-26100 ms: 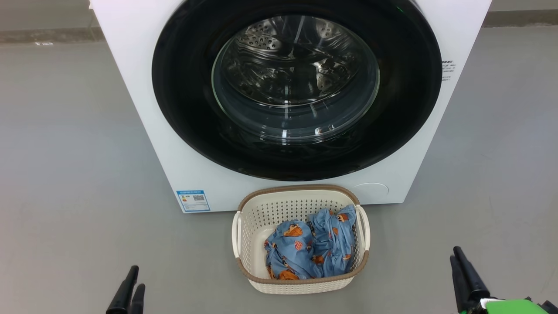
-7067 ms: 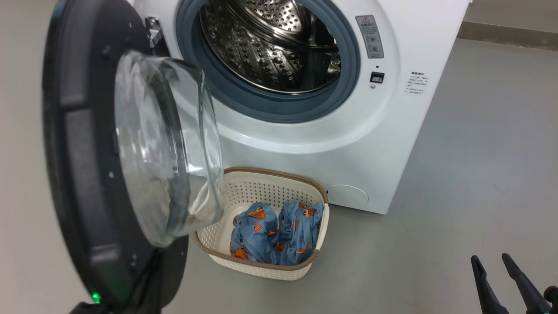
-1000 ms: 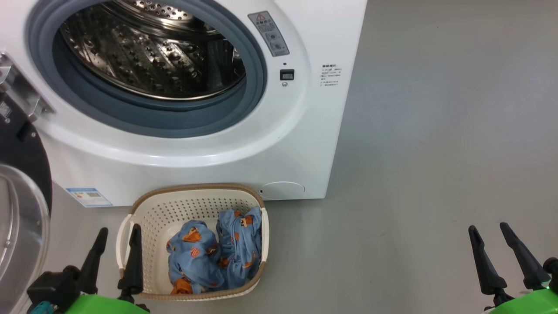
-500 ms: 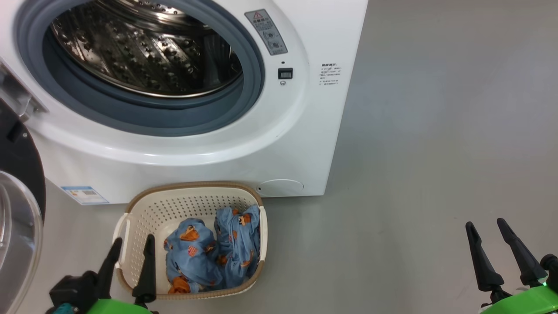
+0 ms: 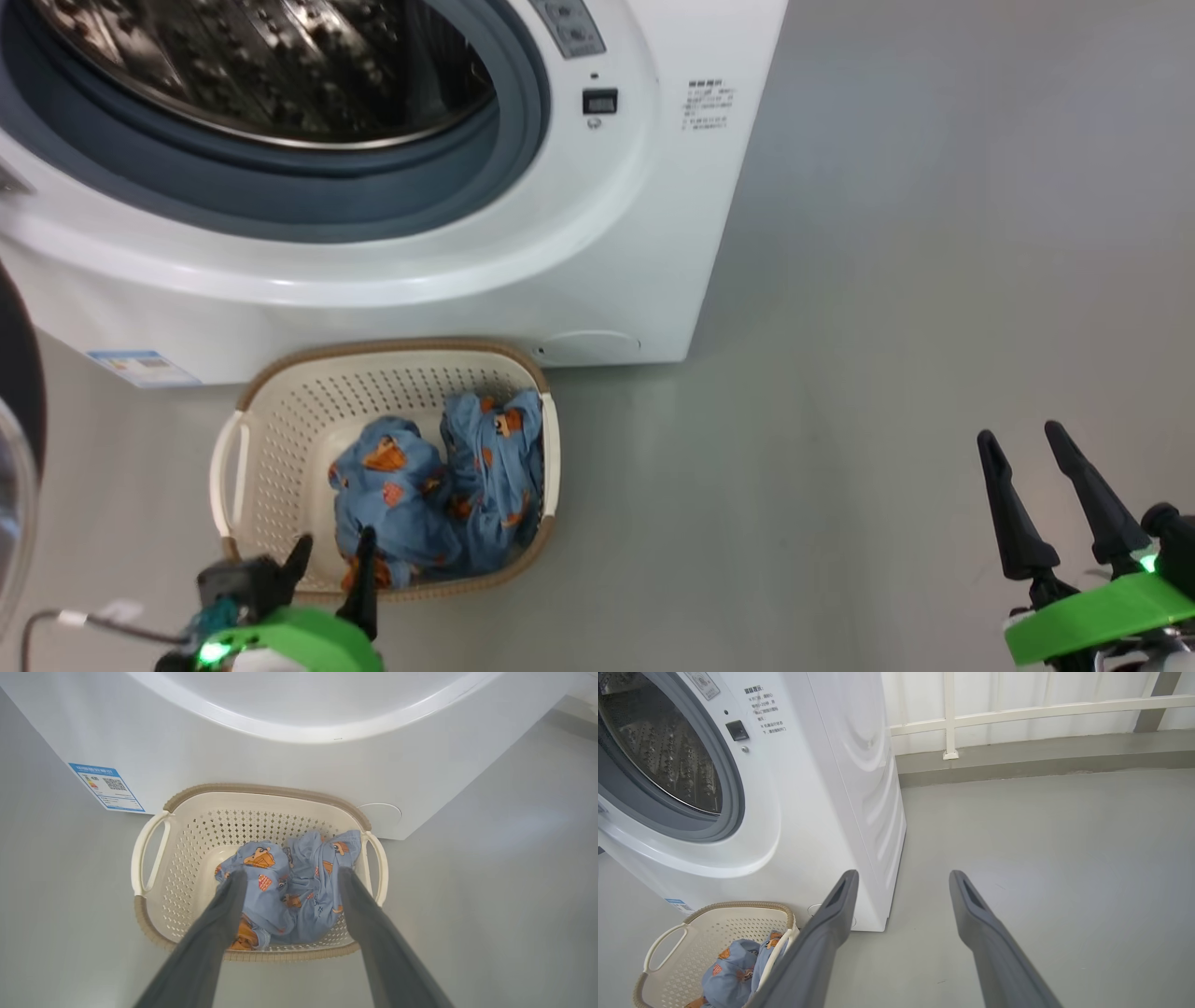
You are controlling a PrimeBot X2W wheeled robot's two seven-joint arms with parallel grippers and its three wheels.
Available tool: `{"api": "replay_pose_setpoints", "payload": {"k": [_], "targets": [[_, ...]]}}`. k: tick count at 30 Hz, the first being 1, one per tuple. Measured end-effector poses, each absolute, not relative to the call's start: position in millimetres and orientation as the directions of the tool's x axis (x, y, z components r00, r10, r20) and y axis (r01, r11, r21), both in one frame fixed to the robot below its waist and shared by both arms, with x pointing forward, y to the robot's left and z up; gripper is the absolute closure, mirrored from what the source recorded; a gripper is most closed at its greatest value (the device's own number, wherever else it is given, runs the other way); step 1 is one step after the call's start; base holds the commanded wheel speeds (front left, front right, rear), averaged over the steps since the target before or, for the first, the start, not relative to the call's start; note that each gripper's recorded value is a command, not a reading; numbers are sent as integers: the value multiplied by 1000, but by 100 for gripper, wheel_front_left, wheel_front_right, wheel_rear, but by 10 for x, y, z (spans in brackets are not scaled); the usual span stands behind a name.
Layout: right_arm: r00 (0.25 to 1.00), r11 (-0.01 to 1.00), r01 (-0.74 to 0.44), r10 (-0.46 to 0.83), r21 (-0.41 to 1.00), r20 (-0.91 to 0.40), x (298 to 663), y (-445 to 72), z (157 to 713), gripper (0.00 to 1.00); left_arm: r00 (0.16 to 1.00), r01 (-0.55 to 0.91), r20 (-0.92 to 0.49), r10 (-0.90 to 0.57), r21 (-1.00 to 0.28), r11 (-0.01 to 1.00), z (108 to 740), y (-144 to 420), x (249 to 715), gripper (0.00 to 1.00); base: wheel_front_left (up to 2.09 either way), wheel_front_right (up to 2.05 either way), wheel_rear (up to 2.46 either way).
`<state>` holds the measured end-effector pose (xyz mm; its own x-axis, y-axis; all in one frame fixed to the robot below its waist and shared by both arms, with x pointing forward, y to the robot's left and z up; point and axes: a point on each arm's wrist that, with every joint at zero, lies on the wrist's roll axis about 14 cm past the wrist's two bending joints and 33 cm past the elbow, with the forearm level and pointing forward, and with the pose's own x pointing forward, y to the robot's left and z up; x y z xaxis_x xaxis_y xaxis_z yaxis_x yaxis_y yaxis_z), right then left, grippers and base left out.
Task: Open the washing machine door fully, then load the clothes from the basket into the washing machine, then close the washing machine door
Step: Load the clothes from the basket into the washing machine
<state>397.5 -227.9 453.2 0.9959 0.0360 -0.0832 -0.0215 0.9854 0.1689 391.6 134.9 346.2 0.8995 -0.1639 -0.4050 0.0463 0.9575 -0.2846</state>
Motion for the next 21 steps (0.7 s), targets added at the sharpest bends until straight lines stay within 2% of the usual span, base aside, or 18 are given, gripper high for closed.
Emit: {"api": "replay_pose_setpoints", "payload": {"k": [17,21], "targets": [[989,984,-38,62,172,-132,4341,-2207,4229,0,705,123,-676,-215,-182,976,2597,1224,4249,0,0,0,0],[987,983,-50,76,176,-140,4405,-2171,4169,0,683,128,-699,-209,-167,978,2509,1256,4352,0,0,0,0]]}}
